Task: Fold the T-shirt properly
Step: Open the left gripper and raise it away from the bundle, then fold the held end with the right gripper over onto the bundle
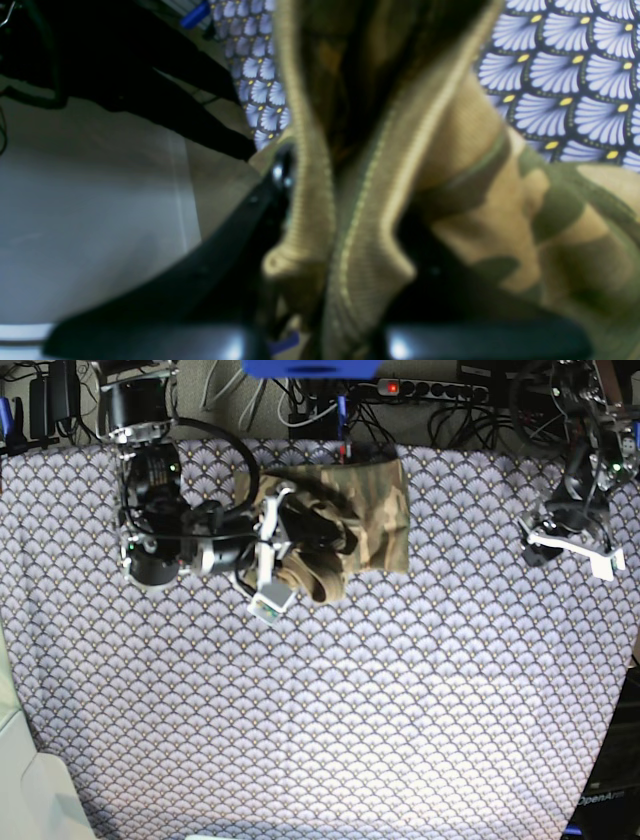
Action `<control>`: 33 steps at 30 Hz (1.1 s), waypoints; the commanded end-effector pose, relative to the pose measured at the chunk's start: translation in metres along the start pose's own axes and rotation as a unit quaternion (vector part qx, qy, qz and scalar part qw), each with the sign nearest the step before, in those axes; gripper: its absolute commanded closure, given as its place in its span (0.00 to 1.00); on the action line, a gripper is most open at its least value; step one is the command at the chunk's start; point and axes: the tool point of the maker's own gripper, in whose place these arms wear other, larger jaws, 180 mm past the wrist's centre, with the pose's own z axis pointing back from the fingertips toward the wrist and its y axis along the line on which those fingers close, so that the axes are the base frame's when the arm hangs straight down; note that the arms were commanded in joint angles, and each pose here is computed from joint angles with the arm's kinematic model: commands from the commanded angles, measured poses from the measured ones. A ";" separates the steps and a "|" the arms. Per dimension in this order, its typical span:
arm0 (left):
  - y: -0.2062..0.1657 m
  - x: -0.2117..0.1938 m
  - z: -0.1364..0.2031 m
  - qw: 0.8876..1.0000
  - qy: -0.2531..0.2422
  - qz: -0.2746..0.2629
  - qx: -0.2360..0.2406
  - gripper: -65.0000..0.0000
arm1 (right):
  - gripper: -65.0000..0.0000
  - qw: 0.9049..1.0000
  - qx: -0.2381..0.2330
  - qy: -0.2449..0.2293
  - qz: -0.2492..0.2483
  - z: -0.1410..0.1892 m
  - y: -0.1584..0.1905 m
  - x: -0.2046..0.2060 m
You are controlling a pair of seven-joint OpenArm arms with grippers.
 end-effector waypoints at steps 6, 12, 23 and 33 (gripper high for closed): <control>-0.006 0.011 0.003 1.000 -0.017 -0.006 -0.009 0.54 | 1.00 0.999 0.006 -0.051 0.013 0.004 0.003 0.027; -0.006 0.010 0.003 1.000 -0.017 -0.006 -0.009 0.54 | 1.00 0.996 0.002 -0.062 -0.060 -0.001 0.003 0.032; -0.005 0.009 0.003 1.000 -0.015 -0.007 -0.008 0.54 | 1.00 0.953 -0.031 -0.021 -0.300 -0.035 0.009 0.027; -0.002 0.004 0.004 1.000 -0.009 -0.007 -0.005 0.54 | 1.00 0.895 -0.109 0.011 -0.432 -0.056 0.002 0.013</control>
